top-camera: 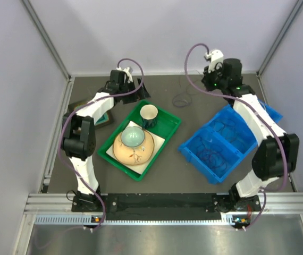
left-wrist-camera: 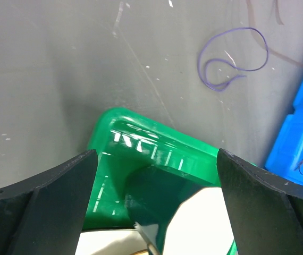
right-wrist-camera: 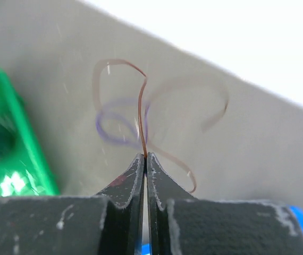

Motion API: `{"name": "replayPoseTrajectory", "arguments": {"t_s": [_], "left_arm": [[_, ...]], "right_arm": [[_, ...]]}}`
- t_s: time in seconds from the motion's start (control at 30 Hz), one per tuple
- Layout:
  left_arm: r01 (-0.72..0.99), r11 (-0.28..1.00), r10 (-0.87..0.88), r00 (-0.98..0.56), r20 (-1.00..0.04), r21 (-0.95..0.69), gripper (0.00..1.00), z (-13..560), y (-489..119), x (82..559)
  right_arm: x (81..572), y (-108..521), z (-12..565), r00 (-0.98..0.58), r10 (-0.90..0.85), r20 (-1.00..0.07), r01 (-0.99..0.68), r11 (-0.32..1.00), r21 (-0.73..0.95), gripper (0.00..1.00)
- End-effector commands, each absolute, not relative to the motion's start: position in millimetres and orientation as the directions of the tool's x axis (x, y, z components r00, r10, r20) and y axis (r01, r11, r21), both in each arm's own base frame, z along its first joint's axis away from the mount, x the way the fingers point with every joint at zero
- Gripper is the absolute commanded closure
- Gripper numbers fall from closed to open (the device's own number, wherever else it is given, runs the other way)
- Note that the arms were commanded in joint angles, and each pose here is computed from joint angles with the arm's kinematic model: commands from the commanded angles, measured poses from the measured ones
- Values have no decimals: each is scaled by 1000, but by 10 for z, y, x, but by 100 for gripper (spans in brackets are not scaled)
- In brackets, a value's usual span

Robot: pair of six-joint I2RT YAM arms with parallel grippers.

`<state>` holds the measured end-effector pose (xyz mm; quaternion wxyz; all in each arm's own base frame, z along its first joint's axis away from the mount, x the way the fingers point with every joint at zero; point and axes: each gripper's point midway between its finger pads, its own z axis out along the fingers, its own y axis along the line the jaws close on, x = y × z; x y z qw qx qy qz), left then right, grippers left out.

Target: Untangle the cables

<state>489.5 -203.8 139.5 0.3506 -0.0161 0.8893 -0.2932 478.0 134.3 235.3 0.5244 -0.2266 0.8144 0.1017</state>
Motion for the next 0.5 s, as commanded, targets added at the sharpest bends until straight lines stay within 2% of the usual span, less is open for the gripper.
{"name": "replayPoseTrajectory", "arguments": {"t_s": [0.0,0.17,0.3,0.47], "left_arm": [[256,785,-233,-723,-651,-565,1,1688,-2236,4887],[259,769,-239,-731,-639,-584,1,1705,-2292,4847],[274,757,-230,-738,-634,-593,1,1723,-2357,4802],[292,751,-213,-742,-635,-592,1,1734,-2415,4781]], "right_arm": [[4563,1343,3755,-78,-118,-990,-433,898,-73,100],[4136,1129,4777,128,-42,-991,-345,935,-85,100],[3752,918,5233,230,-7,-973,-269,961,-70,100],[3335,750,5524,313,9,-950,-223,973,-64,100]]}}
